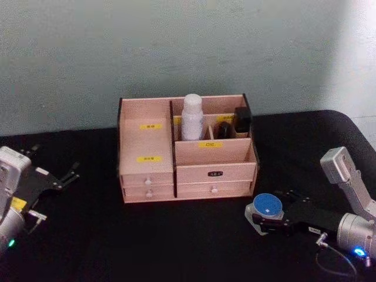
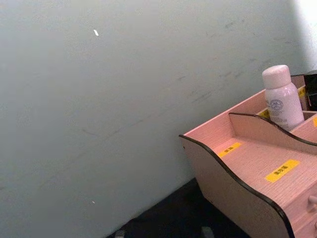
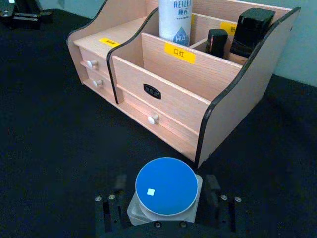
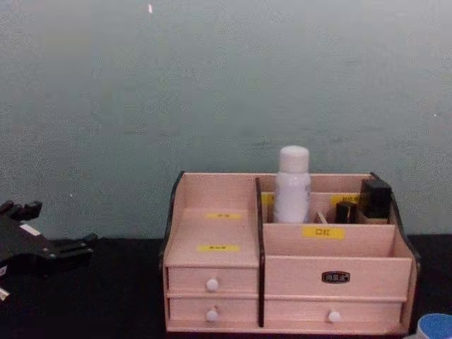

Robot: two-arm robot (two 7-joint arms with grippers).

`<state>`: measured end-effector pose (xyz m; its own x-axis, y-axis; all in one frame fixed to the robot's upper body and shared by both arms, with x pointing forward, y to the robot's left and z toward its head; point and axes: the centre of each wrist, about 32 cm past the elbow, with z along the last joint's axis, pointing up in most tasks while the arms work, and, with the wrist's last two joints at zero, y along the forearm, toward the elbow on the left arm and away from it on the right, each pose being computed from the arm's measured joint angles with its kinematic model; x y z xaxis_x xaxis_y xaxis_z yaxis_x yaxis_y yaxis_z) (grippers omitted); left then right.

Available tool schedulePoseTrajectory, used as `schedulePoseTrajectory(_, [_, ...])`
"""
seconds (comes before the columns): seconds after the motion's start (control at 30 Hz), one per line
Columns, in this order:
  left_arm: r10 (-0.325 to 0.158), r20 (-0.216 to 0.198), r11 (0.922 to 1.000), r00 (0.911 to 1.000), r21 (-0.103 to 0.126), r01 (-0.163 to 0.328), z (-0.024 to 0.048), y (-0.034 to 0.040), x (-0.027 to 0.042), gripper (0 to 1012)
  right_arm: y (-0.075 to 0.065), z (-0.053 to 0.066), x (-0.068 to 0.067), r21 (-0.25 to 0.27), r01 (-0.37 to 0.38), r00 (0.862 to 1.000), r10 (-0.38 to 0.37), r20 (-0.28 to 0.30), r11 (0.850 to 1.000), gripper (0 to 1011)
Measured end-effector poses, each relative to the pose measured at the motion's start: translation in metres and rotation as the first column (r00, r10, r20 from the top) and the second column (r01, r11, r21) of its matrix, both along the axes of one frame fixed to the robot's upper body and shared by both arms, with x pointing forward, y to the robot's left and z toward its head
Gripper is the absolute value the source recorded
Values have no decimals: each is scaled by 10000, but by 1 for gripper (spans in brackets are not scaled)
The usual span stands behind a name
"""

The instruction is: Pick up the facial cleanser and watermelon frost from the table and place them into the tiered storage box.

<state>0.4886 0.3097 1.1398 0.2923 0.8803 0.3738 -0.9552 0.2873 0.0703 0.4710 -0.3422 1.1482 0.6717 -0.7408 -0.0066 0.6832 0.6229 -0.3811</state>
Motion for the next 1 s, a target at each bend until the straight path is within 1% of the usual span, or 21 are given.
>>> schedulePoseTrajectory(0.7, [0, 0, 10000, 10000, 0, 0, 0, 0, 0, 1001, -3, 2, -1, 8, -2, 10000, 2, 11, 10000, 999])
schedulePoseTrajectory(0.77, [0, 0, 10000, 10000, 0, 0, 0, 0, 0, 1001, -3, 2, -1, 10, -4, 10000, 4, 11, 10000, 978])
schedulePoseTrajectory(0.8, [0, -1, 10000, 10000, 0, 0, 0, 0, 0, 1001, -3, 2, -1, 12, -6, 10000, 6, 12, 10000, 941])
schedulePoseTrajectory(0.87, [0, 0, 10000, 10000, 0, 0, 0, 0, 0, 1001, -2, 2, -1, 14, -7, 10000, 7, 11, 10000, 915])
schedulePoseTrajectory(0.9, [0, 0, 10000, 10000, 0, 0, 0, 0, 0, 1001, -2, 3, -1, 17, -8, 10000, 8, 12, 10000, 870])
schedulePoseTrajectory(1.0, [0, 0, 10000, 10000, 0, 0, 0, 0, 0, 1001, -1, 4, -1, 21, -12, 10000, 12, 14, 10000, 822])
